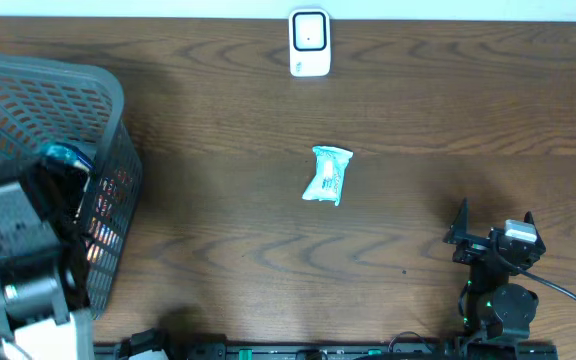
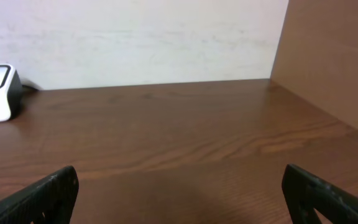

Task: Scan the item barcode
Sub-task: 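Reach the left gripper into the basket and grasp the red-orange chocolate bar, then place the chocolate bar on the table left of the mint-green snack, then reach the left gripper into the basket and grasp the small orange packet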

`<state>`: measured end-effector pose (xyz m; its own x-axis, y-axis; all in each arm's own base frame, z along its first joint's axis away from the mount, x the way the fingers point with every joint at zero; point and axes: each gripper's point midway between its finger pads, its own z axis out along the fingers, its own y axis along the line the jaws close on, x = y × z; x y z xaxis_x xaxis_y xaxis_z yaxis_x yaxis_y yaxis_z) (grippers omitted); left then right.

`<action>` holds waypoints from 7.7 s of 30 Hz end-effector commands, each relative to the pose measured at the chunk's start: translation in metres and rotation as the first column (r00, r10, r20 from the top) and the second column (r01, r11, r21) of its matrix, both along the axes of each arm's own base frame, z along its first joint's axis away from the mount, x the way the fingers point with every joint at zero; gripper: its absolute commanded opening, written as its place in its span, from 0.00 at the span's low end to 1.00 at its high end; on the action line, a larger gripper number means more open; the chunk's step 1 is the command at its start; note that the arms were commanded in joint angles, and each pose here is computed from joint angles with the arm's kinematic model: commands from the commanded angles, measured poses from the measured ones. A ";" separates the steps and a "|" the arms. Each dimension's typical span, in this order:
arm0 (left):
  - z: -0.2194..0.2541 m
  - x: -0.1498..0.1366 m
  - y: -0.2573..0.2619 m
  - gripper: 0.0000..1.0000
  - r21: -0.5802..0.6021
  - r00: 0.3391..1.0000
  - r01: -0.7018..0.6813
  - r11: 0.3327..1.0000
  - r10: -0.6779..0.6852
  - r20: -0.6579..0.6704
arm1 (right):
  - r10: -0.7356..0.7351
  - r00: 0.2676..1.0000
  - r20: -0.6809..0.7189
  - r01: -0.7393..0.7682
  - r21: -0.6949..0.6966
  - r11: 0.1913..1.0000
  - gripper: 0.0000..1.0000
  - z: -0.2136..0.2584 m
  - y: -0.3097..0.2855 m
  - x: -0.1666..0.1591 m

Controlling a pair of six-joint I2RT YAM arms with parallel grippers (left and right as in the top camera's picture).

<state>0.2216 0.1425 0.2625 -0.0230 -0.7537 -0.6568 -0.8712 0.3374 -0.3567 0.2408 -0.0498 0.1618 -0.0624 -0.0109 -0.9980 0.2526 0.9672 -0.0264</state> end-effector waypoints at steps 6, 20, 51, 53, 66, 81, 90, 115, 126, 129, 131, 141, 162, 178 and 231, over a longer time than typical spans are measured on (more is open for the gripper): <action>-0.066 -0.022 0.037 0.99 -0.097 0.916 -0.362 0.927 0.335 -0.220 | -0.001 1.000 -0.003 0.001 -0.015 1.000 0.99 -0.001 0.000 0.000; -0.146 -0.027 0.049 0.99 -0.178 0.766 -0.569 0.802 0.439 -0.470 | -0.001 1.000 -0.003 0.001 -0.015 1.000 0.99 -0.001 0.000 0.000; -0.206 -0.009 0.016 0.95 -0.375 0.729 -0.640 0.671 0.374 -0.573 | -0.001 1.000 -0.003 0.001 -0.015 1.000 0.99 -0.001 0.000 0.000; -0.213 -0.009 0.015 0.77 -0.372 0.720 -0.645 0.667 0.369 -0.588 | -0.001 1.000 -0.003 0.001 -0.015 1.000 0.99 -0.001 0.000 0.000; -0.225 -0.006 0.016 0.07 -0.377 0.728 -0.603 0.703 0.292 -0.621 | -0.001 1.000 -0.004 0.001 -0.015 1.000 0.99 -0.001 0.000 0.000; -0.078 0.018 0.030 0.07 -0.374 0.939 -0.344 0.861 0.305 -0.162 | -0.001 1.000 -0.003 0.001 -0.015 1.000 0.99 -0.001 0.000 0.000; -0.004 0.003 0.022 0.07 -0.350 0.925 -0.278 0.894 0.348 0.152 | -0.001 1.000 -0.003 0.001 -0.015 1.000 0.99 -0.001 0.000 0.000; 0.025 0.074 -0.142 0.07 -0.447 0.904 0.395 0.803 -0.253 0.344 | -0.001 1.000 -0.003 0.001 -0.015 1.000 0.99 -0.001 0.000 0.000; -0.081 0.175 -0.285 0.08 -0.461 0.802 0.585 0.667 -0.560 0.209 | -0.001 1.000 -0.003 0.001 -0.015 1.000 0.99 -0.001 0.000 0.000; -0.122 0.186 -0.311 0.07 -0.467 0.786 0.592 0.657 -0.599 0.154 | -0.001 1.000 -0.003 0.001 -0.015 1.000 0.99 -0.001 0.000 0.000; -0.151 0.190 -0.321 0.07 -0.466 0.783 0.583 0.666 -0.612 0.105 | -0.001 1.000 -0.003 0.001 -0.015 1.000 0.99 -0.001 0.000 0.000; -0.246 0.186 -0.342 0.07 -0.514 0.799 0.496 0.700 -0.600 -0.047 | -0.001 1.000 -0.004 0.001 -0.015 1.000 0.99 -0.001 0.000 0.000; -0.257 0.167 -0.332 0.17 -0.493 0.732 0.524 0.695 -0.663 -0.156 | -0.001 1.000 -0.003 0.001 -0.015 1.000 0.99 -0.001 0.000 0.000; -0.261 0.157 -0.309 0.79 -0.542 0.729 0.464 0.701 -0.650 -0.215 | -0.001 1.000 -0.003 0.001 -0.015 1.000 0.99 -0.001 0.000 0.000; -0.029 -0.032 0.015 0.98 -0.132 0.963 -0.229 0.964 0.205 -0.176 | -0.001 1.000 -0.004 0.001 -0.015 1.000 0.99 -0.001 0.000 0.000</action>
<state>0.1883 0.1563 0.2581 0.0553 -0.7658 -0.6406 -0.9535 0.1499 -0.2615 0.2408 -0.0498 0.1620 -0.0617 -0.0110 -0.9980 0.2527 0.9672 -0.0262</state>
